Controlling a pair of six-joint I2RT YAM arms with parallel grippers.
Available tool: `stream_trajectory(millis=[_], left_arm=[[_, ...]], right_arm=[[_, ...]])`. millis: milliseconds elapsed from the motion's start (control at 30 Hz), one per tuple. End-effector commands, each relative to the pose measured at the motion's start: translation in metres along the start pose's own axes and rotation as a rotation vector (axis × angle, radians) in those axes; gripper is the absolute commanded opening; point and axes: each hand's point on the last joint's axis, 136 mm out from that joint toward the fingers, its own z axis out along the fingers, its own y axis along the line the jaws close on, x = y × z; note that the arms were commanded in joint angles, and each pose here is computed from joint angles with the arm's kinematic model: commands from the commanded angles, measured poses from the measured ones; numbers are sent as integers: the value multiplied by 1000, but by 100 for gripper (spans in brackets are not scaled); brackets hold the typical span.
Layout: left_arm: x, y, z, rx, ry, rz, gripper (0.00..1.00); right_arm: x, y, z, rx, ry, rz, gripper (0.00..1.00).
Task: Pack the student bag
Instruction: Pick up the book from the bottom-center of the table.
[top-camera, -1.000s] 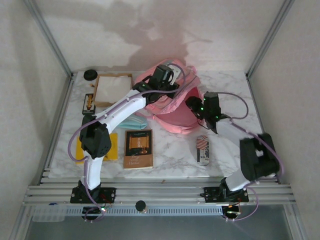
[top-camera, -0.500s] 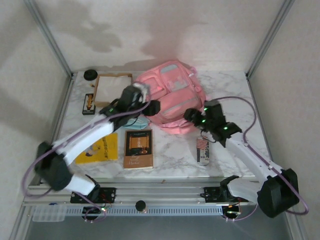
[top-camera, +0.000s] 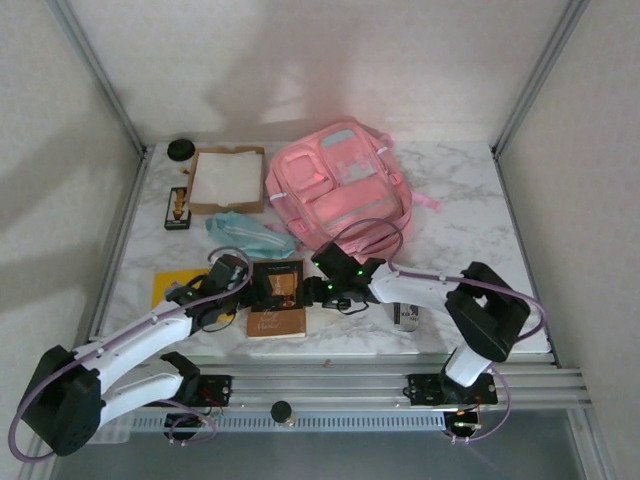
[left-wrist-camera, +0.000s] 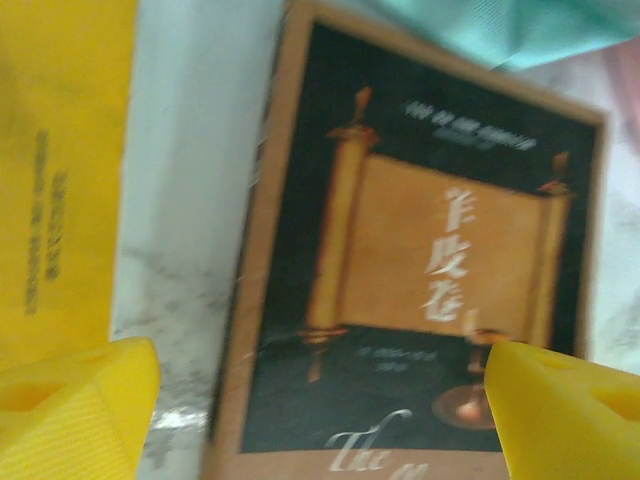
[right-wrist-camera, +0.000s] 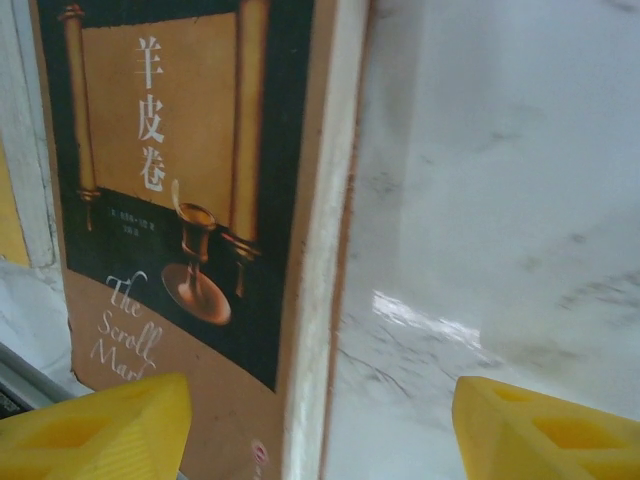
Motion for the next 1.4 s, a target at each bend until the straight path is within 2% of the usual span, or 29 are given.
stream_trajectory(millis=[0,133,333,567,767,900,967,1200,1300,1367], left_arm=[[6,-2,5,63,2,-74,84],[25,-5,15,118,77,-71,80],[36,-5,25,135,125,-58,72],[39,-7,24,147,140,-49,69],[37,-1,25,103,131,-33,67],[35,0,26,94,125,-31,67],[36,1,27,85,130,-30,66],[19,-19,14,134,92,-26,70],[0,-26,1,128,39,-16,74],[-18,-33,-14,129,-5,-11,81]], right_arm=[[-9,18,8,-51,-18,6,68],[-9,22,22,-57,7,0,64],[-4,32,37,-100,57,3,56],[-12,61,18,-163,31,-51,45],[-12,49,9,-81,27,-61,34],[-13,57,0,-124,15,-69,27],[-12,56,1,-121,22,-68,20],[-18,69,-16,-178,-5,-87,0],[-20,79,-32,-224,-5,-100,0],[-24,89,-51,-267,-24,-119,0]])
